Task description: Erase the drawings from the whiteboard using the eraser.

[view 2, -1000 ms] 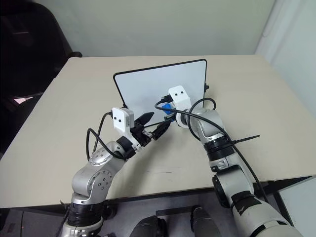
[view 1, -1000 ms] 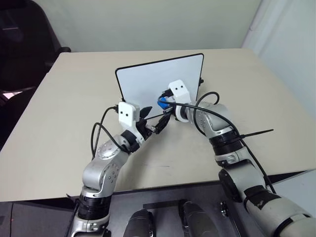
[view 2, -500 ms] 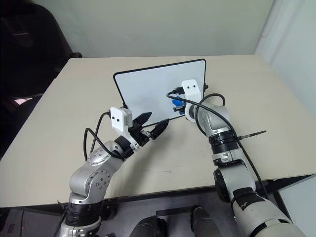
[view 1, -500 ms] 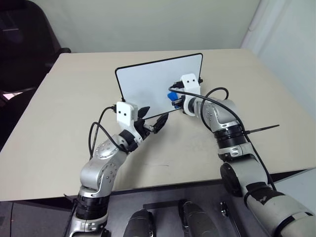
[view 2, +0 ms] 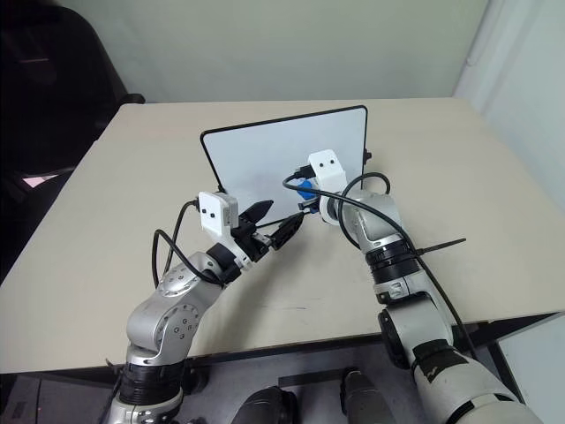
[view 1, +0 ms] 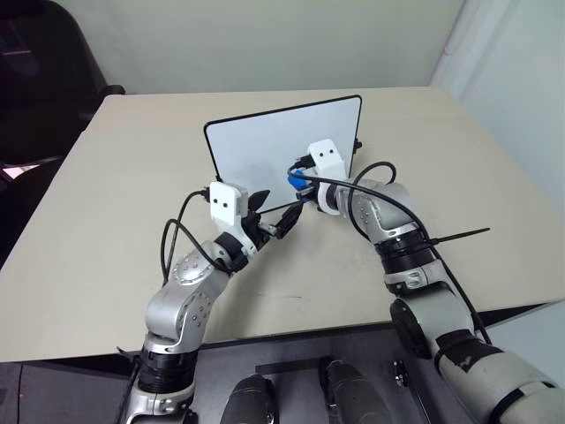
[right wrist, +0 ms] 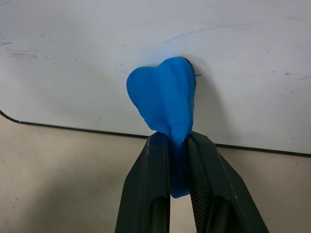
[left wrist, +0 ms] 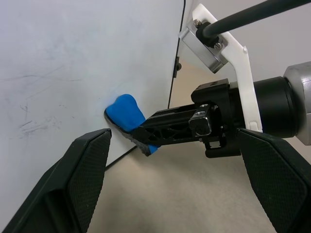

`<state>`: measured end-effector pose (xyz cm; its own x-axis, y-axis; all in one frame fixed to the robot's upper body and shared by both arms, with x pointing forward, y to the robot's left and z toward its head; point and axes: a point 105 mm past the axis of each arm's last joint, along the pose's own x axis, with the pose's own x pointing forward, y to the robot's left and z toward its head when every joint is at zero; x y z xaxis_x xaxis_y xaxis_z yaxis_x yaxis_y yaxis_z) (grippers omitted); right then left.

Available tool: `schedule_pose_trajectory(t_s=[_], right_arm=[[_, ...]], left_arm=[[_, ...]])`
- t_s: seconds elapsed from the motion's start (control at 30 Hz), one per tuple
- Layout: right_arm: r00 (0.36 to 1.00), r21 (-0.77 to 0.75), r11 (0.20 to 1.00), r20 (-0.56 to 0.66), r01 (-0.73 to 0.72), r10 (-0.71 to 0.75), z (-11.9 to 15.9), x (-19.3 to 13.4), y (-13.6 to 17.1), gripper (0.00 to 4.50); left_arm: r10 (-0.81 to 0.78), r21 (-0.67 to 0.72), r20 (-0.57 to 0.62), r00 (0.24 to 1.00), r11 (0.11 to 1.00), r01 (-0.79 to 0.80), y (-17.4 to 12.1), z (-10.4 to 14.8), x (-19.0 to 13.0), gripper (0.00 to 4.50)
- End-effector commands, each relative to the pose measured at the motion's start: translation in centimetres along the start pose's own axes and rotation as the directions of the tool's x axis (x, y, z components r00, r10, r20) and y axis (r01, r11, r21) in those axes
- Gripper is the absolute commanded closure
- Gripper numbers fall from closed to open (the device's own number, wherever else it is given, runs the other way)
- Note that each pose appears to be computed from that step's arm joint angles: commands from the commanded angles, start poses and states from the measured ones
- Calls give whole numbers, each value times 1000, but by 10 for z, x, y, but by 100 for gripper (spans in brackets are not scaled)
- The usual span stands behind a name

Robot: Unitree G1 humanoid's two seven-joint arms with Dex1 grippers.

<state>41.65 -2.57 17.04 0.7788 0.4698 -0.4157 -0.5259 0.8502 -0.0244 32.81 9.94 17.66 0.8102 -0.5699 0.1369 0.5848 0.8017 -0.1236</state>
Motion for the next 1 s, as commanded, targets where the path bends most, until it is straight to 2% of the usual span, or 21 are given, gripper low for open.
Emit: schedule_pose_trajectory(t_s=[0.03,0.17,0.3,0.4,0.57,0.7,0.83,1.0], right_arm=[[997,9,999,48,53,-53,17,-5,-15,415],[987,62,985,17,159,-160,14,-6,-41,415],[984,74,982,27,174,-176,18,-7,-45,415],[987,68,986,39,152,-155,21,-7,-40,415],[995,-5,1000,99,-23,24,33,-11,3,415],[987,-3,995,120,-104,104,37,-17,24,415],[988,-14,994,116,-104,105,36,-18,25,415],[990,33,999,144,-3,-2,41,-21,-3,415]], left_arm=[[-13,24,48,999,1000,12,-5,13,-1,0],[-16,26,51,999,1000,14,-7,16,1,0],[-22,28,51,998,999,20,-8,17,3,0],[-24,28,50,998,999,22,-7,17,3,0],[-26,24,44,999,999,25,-3,14,1,0],[-26,22,43,999,999,25,-3,12,1,0],[-28,21,46,999,999,27,-7,13,4,0],[-33,20,49,998,999,32,-10,16,5,0]])
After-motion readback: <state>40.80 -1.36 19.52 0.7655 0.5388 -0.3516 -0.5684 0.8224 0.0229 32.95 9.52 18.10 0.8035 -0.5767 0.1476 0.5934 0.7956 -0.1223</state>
